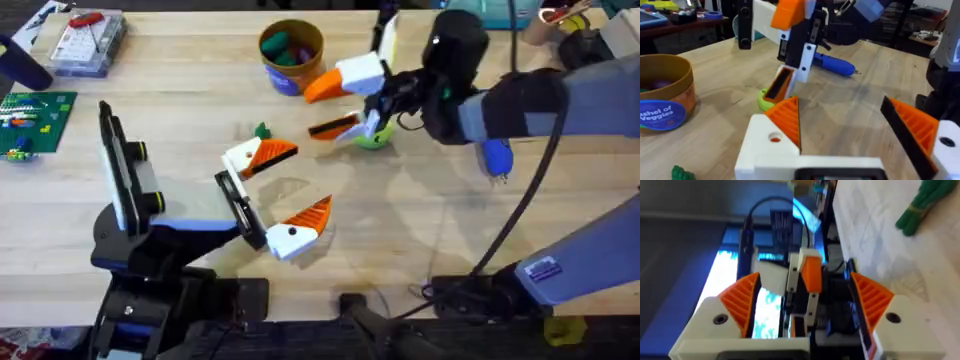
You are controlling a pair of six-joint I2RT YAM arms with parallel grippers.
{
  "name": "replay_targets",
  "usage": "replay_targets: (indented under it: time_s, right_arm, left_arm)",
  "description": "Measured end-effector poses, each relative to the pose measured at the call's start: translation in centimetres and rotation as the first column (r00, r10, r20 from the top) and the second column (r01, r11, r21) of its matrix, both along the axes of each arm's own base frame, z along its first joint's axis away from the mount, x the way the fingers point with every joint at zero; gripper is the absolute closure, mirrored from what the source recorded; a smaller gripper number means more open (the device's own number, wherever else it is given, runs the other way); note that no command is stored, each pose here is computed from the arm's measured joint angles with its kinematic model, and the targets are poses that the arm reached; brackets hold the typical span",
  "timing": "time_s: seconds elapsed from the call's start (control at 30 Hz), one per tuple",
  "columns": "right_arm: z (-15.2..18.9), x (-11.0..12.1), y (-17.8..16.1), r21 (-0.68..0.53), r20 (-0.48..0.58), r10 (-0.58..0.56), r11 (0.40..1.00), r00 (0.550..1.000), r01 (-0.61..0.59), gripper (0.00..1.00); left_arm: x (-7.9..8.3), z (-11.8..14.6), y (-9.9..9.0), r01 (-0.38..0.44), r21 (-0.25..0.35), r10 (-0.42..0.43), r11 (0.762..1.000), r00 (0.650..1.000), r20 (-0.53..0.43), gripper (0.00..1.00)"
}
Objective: Pick up the gripper from the table and insert it into the empty holder that is missing its gripper. Then pick up a screw, insert it into the mounting hole, and use the screwdriver to tighten it. Finally, clean up the table by picking up the vegetable and placing it into the bucket.
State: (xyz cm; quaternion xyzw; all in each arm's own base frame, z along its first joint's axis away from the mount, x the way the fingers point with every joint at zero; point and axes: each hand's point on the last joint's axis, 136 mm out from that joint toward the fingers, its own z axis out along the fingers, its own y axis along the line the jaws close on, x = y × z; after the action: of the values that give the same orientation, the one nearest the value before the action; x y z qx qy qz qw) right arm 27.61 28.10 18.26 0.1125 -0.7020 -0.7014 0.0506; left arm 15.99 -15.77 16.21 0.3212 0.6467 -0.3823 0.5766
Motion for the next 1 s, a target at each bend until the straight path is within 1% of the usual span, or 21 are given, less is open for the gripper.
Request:
replay_targets:
  time_s: [0.13,0.27,0.37,0.43,0.57,0.63,0.73,0.83,0.9,1.0]
  right_arm:
    - [-0.3,3.1,-1.4,-0.008,0.011,-0.148,0.989,0.989,0.148,0.009]
    - [-0.5,6.2,-2.8,-0.01,0.057,-0.3,0.954,0.952,0.301,0.009]
    - [-1.0,8.5,-3.7,-0.023,0.092,-0.416,0.908,0.905,0.419,0.01]
    - [-1.9,9.9,-4.3,-0.055,0.102,-0.486,0.868,0.868,0.493,0.009]
    - [-4.9,11.7,-5.8,-0.18,0.098,-0.59,0.781,0.801,0.597,0.009]
    - [-6.6,11.8,-6.8,-0.275,0.096,-0.62,0.735,0.779,0.62,0.01]
    - [-6.9,10.9,-8.4,-0.398,0.153,-0.636,0.661,0.756,0.636,0.01]
    - [-4.6,9.4,-9.8,-0.464,0.27,-0.597,0.606,0.755,0.646,0.009]
    - [-1.9,8.4,-10.8,-0.48,0.374,-0.546,0.577,0.749,0.66,0.01]
    - [0.8,5.9,-12.9,-0.556,0.486,-0.447,0.505,0.751,0.66,0.009]
  left_arm:
    - [0.0,0.0,0.0,0.0,0.0,0.0,1.0,1.0,0.0,0.014]
    - [0.0,0.0,0.0,0.0,0.0,0.0,1.0,1.0,0.0,0.014]
    - [0.0,0.0,0.0,0.0,0.0,0.0,1.0,1.0,0.0,0.014]
    - [0.0,0.0,0.0,0.0,0.0,0.0,1.0,1.0,0.0,0.014]
    - [0.0,0.0,0.0,0.0,0.0,0.0,1.0,1.0,0.0,0.014]
    - [0.0,0.0,0.0,0.0,0.0,0.0,1.0,1.0,0.0,0.013]
    - [0.0,0.0,0.0,0.0,0.0,0.0,1.0,1.0,0.0,0.013]
    - [0.0,0.0,0.0,0.0,0.0,0.0,1.0,1.0,0.0,0.013]
    - [0.0,0.0,0.0,0.0,0.0,0.0,1.0,1.0,0.0,0.013]
    - [0.0,0.0,0.0,0.0,0.0,0.0,1.0,1.0,0.0,0.013]
